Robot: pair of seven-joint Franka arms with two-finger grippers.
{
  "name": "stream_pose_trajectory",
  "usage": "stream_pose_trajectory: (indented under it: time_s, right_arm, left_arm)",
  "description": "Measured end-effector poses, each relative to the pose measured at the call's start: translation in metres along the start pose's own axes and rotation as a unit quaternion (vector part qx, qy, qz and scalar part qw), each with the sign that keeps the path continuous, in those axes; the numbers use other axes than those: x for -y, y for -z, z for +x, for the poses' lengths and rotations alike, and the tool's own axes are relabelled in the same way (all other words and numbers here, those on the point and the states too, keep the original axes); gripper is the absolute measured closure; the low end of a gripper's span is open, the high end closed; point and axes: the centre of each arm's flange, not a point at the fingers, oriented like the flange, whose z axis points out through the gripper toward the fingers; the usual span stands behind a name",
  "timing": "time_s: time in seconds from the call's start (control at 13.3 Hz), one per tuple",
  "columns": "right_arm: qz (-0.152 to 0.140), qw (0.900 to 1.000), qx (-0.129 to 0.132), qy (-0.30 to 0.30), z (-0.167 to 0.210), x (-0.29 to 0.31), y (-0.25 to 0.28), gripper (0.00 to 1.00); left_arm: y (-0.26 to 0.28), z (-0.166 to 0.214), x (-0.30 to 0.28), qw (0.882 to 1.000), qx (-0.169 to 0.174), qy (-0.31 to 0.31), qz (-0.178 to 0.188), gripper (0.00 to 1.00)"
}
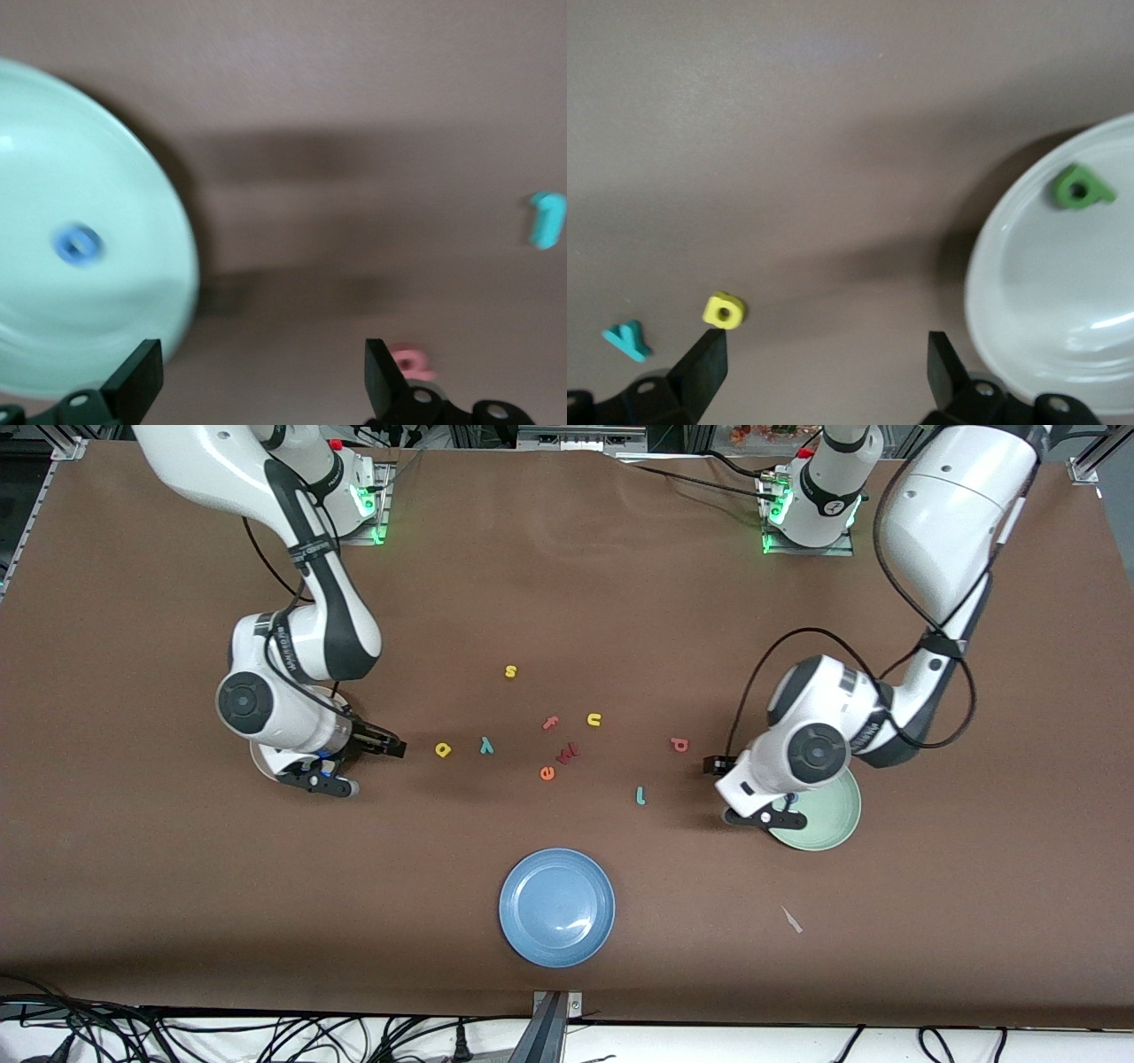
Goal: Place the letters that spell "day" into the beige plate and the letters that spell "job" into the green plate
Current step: 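Grasp the yellow letter with the right gripper while the left grasps pink p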
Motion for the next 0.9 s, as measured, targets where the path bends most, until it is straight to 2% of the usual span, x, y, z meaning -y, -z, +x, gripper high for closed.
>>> stream_pose_trajectory:
  time_s: [0.23,0.38,0.53,0.6,0.9]
  right_arm:
    - [0.004,0.998,-0.022,-0.064,-0.018,0.038,-0.018,0.0]
    - [0.009,0.995,-0.039,-0.093,-0.033,0.065,-0.038,0.0]
    - [0.01,0.993,-0.049,-0.105,-0.041,0.079,-0.058,0.0]
    - [0.008,0.993,-0.051,-0.108,-0.043,0.081,-0.066,0.0]
    - [0.006,0.992,-0.056,-0.113,-0.037,0.076,-0.081,0.01]
  left_arm:
    - [-0.006,-0.018,-0.038,0.991,-0.001,0.13,0.006,0.0]
    - [-0.014,-0.018,-0.045,0.983,0.003,0.184,-0.004,0.0]
    - [-0.02,-0.013,-0.049,0.968,0.023,0.243,-0.056,0.0]
    - [-0.025,-0.01,-0.05,0.96,0.028,0.27,-0.07,0.0]
    - [-0.032,-0.008,-0.047,0.929,0.039,0.361,-0.071,0.0]
